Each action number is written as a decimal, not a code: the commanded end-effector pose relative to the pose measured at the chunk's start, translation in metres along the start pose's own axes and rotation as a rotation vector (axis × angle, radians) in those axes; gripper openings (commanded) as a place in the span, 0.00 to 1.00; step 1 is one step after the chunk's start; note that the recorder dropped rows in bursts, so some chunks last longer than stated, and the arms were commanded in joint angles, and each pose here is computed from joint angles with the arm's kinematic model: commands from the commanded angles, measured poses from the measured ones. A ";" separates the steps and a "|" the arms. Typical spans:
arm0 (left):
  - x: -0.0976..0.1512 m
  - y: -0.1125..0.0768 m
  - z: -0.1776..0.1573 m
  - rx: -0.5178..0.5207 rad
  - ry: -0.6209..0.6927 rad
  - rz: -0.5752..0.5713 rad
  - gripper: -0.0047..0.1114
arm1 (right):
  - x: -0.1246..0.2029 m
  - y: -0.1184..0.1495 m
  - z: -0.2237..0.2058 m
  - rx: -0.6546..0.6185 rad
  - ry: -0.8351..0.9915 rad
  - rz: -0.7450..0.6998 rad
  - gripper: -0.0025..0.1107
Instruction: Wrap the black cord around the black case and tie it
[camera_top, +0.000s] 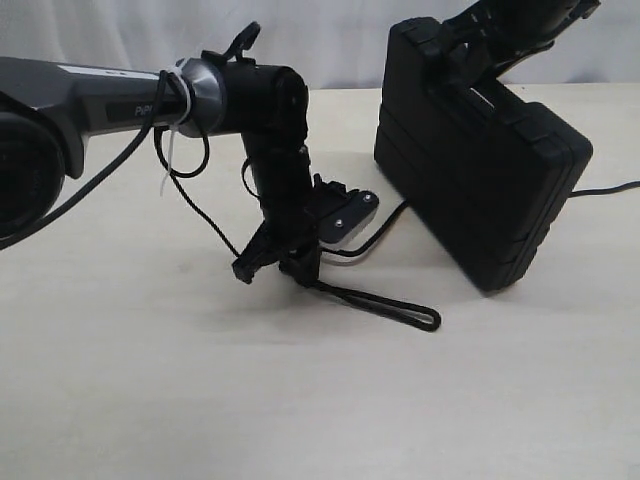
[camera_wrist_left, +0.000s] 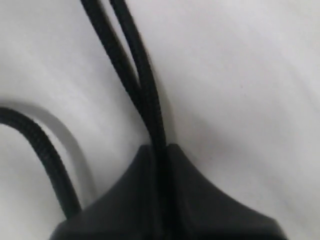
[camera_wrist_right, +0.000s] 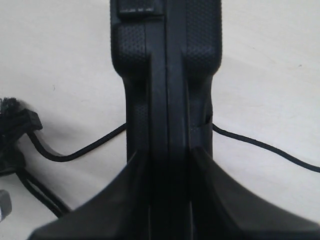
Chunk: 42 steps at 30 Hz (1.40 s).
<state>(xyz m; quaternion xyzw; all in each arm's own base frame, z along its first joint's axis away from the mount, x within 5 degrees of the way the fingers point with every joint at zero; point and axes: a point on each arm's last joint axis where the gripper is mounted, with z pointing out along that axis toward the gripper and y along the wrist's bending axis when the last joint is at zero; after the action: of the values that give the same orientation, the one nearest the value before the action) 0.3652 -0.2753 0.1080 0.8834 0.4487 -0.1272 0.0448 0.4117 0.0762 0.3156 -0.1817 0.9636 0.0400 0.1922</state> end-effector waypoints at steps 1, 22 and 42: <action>-0.004 0.002 -0.004 -0.029 -0.038 -0.302 0.04 | 0.004 0.001 0.004 -0.014 0.035 -0.002 0.06; -0.012 -0.002 -0.115 -0.375 -0.147 -0.688 0.04 | 0.004 0.001 0.004 -0.014 0.035 -0.002 0.06; 0.021 0.000 -0.160 -0.359 -0.736 -0.944 0.04 | 0.004 0.001 0.004 -0.014 0.035 -0.002 0.06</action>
<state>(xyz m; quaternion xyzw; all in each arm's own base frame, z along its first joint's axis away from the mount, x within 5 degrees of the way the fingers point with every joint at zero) 0.4061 -0.2248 0.2473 0.4916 0.7642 -0.3262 0.2604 0.4117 0.0762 0.3156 -0.1817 0.9636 0.0400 0.1922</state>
